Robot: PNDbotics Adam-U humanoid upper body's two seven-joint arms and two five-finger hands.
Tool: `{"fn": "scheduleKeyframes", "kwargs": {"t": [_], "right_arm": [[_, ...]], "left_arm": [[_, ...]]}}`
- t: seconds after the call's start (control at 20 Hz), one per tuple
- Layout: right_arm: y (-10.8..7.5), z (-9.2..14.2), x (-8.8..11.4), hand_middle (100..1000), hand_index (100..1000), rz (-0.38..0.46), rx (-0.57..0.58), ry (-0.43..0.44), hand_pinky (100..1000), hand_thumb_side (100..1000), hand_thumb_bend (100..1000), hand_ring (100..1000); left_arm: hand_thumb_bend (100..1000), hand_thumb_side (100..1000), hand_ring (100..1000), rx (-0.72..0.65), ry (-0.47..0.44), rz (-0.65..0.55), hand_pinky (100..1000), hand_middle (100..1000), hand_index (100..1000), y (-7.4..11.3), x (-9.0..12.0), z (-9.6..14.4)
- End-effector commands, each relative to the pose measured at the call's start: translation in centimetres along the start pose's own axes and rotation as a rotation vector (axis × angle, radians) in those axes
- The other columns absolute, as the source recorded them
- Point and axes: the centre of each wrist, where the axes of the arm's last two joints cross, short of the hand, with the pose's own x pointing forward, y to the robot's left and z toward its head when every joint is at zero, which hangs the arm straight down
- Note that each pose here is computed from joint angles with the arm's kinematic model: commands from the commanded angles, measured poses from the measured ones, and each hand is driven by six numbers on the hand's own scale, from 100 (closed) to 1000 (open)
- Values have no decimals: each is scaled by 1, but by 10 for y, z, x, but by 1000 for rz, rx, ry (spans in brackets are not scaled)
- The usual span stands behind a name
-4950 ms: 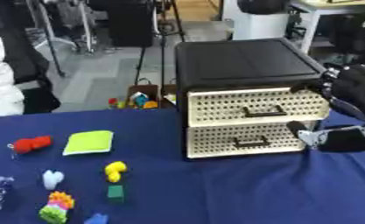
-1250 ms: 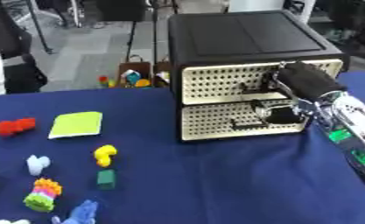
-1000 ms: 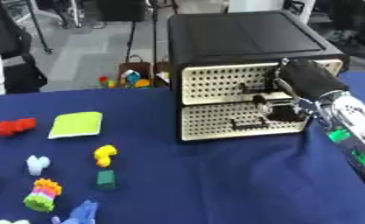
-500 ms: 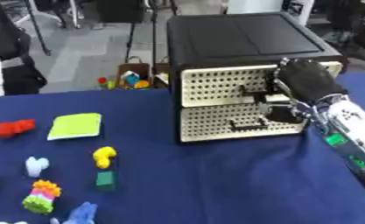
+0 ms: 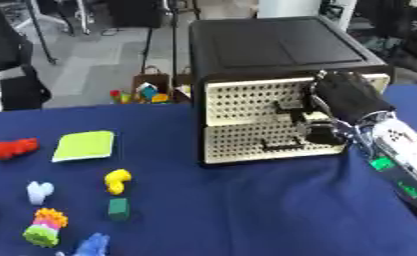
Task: Pick up objects from table and place into drawer.
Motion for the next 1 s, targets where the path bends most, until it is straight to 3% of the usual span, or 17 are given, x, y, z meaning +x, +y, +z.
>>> {"fn": "scheduleKeyframes", "kwargs": {"t": [0.05, 0.55, 1.0], "right_arm": [[-8, 0, -10, 100, 427, 47, -12, 16, 100, 234, 244, 100], [-2, 5, -10, 100, 361, 39, -21, 21, 100, 235, 248, 100], [-16, 14, -12, 100, 281, 6, -170, 53, 100, 247, 265, 100]], "left_arm": [[378, 1000, 759, -6, -31, 15, 691, 797, 860, -2, 4, -7], [376, 1000, 759, 0, -31, 20, 691, 798, 860, -2, 4, -7], [376, 1000, 759, 0, -30, 20, 691, 798, 859, -2, 4, -7]]}}
